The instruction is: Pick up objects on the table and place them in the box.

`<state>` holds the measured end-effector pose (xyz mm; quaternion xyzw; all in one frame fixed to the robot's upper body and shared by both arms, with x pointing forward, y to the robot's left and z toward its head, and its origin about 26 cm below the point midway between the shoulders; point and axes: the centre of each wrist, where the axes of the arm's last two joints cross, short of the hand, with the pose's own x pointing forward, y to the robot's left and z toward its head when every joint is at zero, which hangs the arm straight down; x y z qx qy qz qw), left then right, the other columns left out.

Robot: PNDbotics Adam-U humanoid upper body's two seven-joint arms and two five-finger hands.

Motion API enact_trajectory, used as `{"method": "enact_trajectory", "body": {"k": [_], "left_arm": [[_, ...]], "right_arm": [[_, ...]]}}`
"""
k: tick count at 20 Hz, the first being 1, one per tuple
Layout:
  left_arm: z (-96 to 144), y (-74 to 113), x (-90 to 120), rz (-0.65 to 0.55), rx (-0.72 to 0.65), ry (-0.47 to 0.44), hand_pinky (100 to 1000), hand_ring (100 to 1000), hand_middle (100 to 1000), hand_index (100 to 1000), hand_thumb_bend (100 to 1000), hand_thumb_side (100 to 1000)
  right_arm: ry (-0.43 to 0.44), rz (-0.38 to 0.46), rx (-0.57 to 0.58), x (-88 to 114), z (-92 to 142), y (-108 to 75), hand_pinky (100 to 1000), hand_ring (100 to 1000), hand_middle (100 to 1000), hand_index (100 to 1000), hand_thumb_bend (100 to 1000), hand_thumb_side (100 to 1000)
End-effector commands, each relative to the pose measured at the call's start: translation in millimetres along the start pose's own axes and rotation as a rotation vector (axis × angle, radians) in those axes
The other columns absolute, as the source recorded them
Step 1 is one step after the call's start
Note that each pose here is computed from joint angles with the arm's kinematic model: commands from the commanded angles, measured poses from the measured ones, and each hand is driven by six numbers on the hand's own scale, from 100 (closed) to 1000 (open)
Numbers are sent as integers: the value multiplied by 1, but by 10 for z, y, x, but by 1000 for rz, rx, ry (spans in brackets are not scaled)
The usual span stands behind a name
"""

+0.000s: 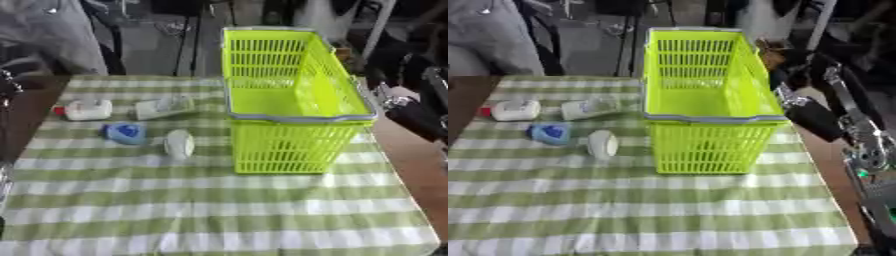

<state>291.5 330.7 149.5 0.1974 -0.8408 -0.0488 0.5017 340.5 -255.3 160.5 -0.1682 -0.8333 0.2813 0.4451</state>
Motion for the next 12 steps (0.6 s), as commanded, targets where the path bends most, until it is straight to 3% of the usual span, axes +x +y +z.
{"method": "enact_trajectory", "body": {"k": [1, 12], "left_arm": [[-26, 35, 81, -9, 1, -30, 651, 754, 755, 791, 357, 987], [-13, 15, 99, -2, -4, -29, 652, 752, 748, 788, 355, 986]], "right_arm": [[-17, 31, -16, 29, -31, -112, 616, 572, 688, 856, 280, 581], [-16, 30, -19, 24, -26, -112, 616, 572, 688, 854, 277, 581]]}}
